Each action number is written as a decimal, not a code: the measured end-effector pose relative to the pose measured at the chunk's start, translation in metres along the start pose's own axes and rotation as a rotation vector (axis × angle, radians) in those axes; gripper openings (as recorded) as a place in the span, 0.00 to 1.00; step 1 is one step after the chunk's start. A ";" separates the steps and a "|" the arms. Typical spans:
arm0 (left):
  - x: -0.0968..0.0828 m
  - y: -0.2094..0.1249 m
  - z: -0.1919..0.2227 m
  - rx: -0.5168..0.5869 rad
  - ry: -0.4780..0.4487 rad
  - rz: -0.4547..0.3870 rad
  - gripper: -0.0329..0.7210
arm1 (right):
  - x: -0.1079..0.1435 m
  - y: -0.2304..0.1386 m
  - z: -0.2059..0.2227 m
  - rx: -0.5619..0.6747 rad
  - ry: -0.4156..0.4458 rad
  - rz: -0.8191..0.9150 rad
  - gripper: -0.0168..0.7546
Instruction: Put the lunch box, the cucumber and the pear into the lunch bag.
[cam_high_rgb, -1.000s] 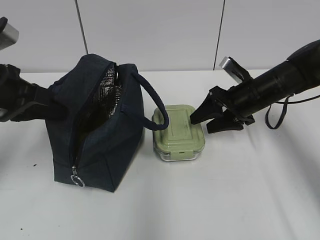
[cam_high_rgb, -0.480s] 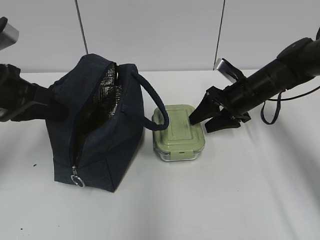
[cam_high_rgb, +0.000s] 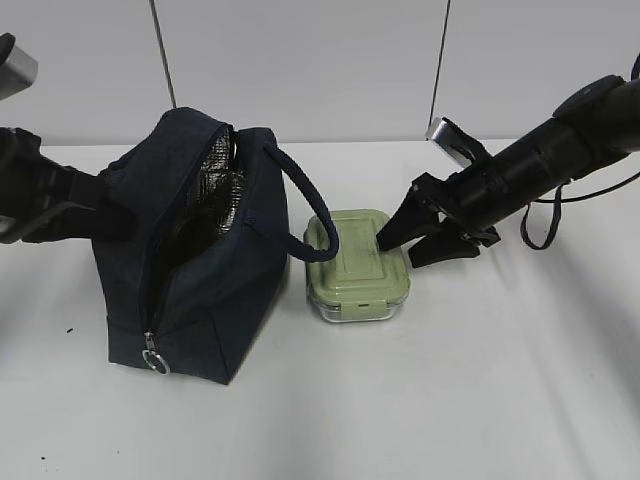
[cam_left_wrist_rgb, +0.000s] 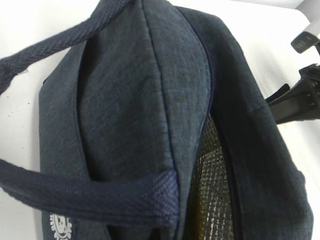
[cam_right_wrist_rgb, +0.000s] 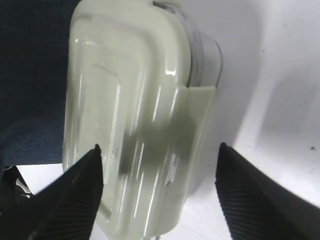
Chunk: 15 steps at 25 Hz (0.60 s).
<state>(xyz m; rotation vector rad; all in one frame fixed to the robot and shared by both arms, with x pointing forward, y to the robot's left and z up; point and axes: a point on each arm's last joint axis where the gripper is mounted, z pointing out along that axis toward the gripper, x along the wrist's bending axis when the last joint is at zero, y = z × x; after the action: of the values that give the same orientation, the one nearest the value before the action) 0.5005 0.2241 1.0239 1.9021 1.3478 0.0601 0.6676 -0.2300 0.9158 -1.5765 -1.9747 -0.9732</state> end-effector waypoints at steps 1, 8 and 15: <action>0.000 0.000 0.000 0.000 0.000 0.000 0.02 | 0.000 0.000 0.001 0.002 0.001 -0.001 0.73; 0.000 0.000 0.000 -0.001 0.001 0.000 0.02 | 0.005 -0.002 0.014 0.028 0.009 -0.009 0.73; 0.000 0.000 0.000 -0.001 0.001 0.000 0.02 | -0.004 -0.005 0.025 0.047 0.045 0.035 0.69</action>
<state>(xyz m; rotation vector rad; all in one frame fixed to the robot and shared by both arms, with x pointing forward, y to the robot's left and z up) 0.5005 0.2242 1.0239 1.9017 1.3481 0.0611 0.6659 -0.2143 0.8953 -1.5453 -1.9198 -0.9342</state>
